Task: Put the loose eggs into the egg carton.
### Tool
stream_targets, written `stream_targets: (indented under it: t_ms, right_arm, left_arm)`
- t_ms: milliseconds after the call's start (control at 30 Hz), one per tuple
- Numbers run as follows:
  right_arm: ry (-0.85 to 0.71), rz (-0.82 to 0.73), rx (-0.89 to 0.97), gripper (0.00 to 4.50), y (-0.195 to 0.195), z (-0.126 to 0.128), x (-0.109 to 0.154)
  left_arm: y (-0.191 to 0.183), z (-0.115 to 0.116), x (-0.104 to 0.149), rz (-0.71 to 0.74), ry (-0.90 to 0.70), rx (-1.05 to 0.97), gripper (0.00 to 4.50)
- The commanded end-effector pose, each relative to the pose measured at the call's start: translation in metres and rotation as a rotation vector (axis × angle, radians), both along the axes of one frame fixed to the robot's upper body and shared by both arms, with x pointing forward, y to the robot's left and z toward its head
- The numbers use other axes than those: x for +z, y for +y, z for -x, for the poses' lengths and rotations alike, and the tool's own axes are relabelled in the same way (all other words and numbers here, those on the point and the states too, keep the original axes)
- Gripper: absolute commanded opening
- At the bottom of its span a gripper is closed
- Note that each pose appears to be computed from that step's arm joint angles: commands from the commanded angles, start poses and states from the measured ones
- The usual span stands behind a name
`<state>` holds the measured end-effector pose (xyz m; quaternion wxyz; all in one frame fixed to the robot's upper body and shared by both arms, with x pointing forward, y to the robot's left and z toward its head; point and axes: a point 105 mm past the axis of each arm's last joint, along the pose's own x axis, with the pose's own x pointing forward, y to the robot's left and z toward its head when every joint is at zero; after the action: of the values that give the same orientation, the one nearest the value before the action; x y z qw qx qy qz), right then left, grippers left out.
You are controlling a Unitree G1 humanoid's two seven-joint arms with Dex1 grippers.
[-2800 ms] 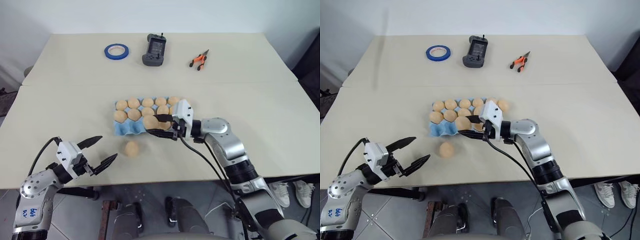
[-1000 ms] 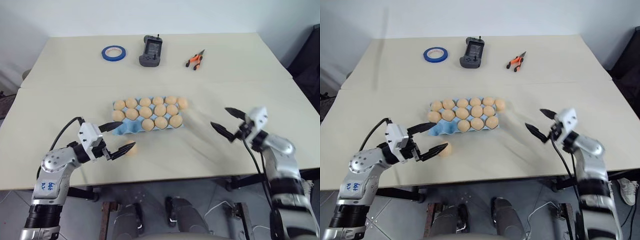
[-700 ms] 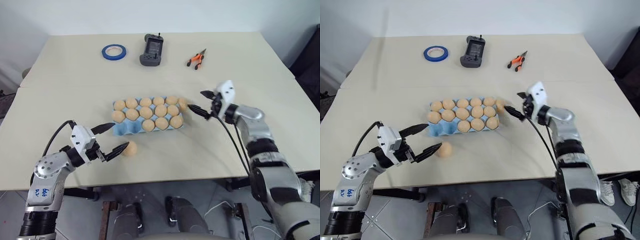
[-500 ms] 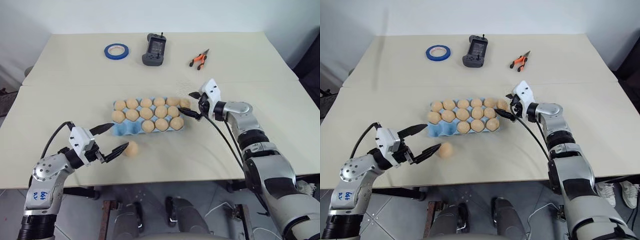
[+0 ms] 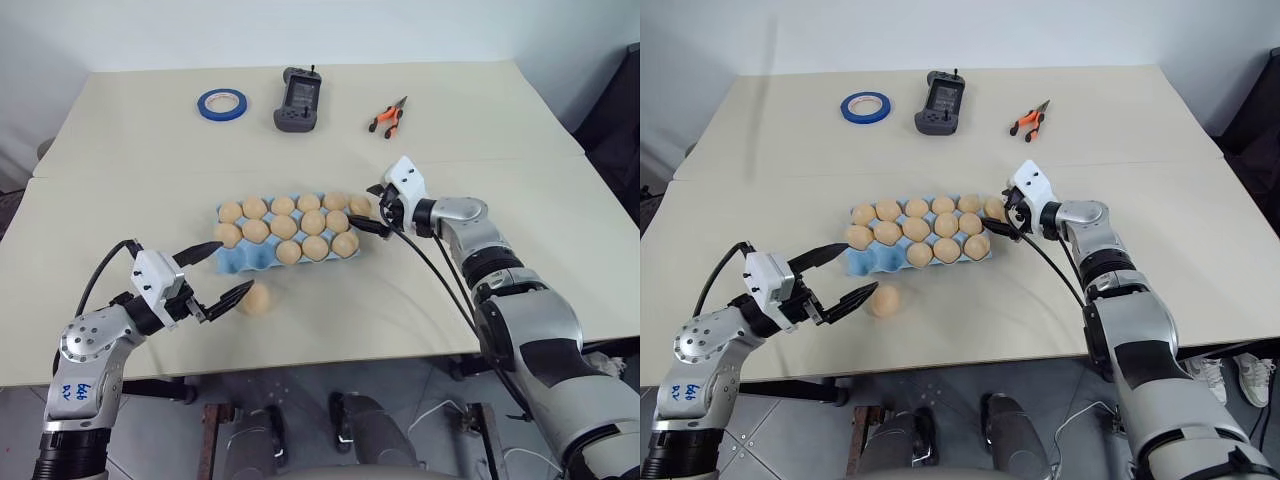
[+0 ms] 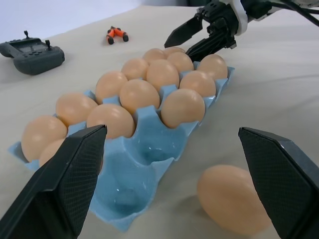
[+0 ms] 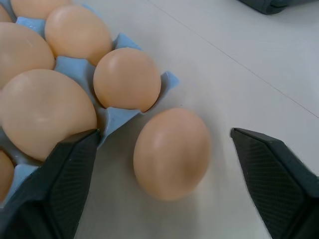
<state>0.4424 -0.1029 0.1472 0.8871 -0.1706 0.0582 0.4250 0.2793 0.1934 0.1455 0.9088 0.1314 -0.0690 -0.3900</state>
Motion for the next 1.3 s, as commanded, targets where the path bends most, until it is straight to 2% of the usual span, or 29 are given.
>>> stream_targets:
  t_ms: [33,200,300,633,733,900,1300]
  right_arm:
    - [-0.008,-0.008,-0.019,3.26,0.000,-0.004,0.008]
    - [0.009,-0.039,-0.038,1.55,-0.003,-0.005,0.010]
    - [0.033,-0.056,-0.021,0.82,-0.006,-0.003,0.009]
    - [0.045,-0.103,-0.026,0.82,-0.017,-0.002,0.015]
    - [0.032,-0.124,-0.022,1.39,-0.018,-0.001,0.019]
    - [0.030,-0.050,-0.024,3.06,-0.020,-0.001,0.010]
    - [0.043,-0.038,-0.086,3.06,-0.011,-0.007,0.003]
  left_arm:
    - [0.000,0.000,0.010,-0.001,-0.039,-0.008,4.50]
    - [0.000,0.000,0.010,-0.002,-0.038,-0.010,4.50]
    - [0.000,0.001,0.010,-0.002,-0.036,-0.010,4.50]
    - [0.000,0.001,0.009,0.000,-0.029,-0.016,4.50]
    - [0.000,0.001,0.009,0.006,-0.022,-0.021,4.50]
    - [-0.002,0.000,0.008,0.005,-0.020,-0.023,4.50]
    - [-0.003,0.001,0.007,0.005,-0.022,-0.024,4.50]
